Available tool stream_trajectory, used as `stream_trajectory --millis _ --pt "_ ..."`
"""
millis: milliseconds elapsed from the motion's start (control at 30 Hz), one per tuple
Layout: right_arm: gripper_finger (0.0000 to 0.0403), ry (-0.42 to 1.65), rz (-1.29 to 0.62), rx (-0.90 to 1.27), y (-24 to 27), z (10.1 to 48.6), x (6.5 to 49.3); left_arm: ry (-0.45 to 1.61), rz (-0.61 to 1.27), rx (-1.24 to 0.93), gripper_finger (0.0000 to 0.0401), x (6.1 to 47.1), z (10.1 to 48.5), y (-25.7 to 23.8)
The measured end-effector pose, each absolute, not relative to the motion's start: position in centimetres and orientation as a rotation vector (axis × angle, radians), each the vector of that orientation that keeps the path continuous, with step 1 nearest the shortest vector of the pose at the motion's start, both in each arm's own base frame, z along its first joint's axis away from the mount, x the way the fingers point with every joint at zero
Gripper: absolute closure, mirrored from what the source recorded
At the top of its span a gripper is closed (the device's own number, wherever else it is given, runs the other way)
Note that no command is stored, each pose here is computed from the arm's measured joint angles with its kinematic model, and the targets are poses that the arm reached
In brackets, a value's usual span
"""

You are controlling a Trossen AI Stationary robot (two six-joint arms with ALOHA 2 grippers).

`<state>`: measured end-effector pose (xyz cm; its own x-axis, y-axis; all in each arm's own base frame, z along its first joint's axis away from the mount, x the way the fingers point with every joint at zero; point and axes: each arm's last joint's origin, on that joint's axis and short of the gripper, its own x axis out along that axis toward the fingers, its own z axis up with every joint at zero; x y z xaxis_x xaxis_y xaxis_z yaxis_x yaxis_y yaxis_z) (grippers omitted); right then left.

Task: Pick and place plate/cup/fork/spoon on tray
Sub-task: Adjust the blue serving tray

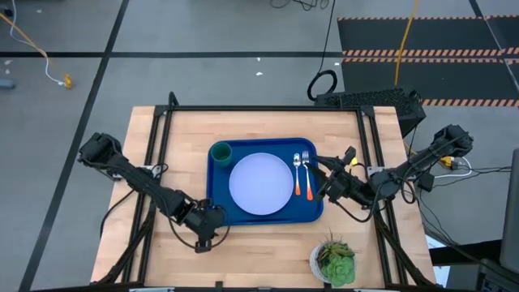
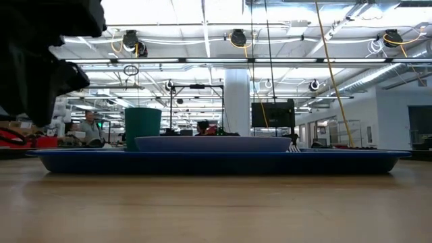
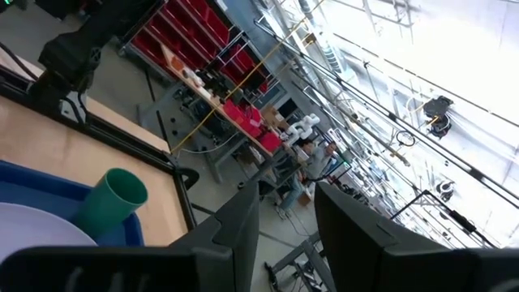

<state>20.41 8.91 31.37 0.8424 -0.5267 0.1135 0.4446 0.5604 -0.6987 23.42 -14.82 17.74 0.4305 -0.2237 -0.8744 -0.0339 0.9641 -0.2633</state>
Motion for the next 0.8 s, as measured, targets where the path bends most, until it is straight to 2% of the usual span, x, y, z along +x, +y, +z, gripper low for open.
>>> stream_trajectory --millis 300,800 --pt "0.0287 0.113 -0.573 -0.791 8.9 31.4 20.4 1.141 -0.165 -0.281 0.0261 22.7 15.6 -15.9" --pt "0.0287 0.115 -0.573 -0.798 8.9 31.4 20.4 1.162 -0.132 -0.263 0.0261 23.2 14.5 -15.7"
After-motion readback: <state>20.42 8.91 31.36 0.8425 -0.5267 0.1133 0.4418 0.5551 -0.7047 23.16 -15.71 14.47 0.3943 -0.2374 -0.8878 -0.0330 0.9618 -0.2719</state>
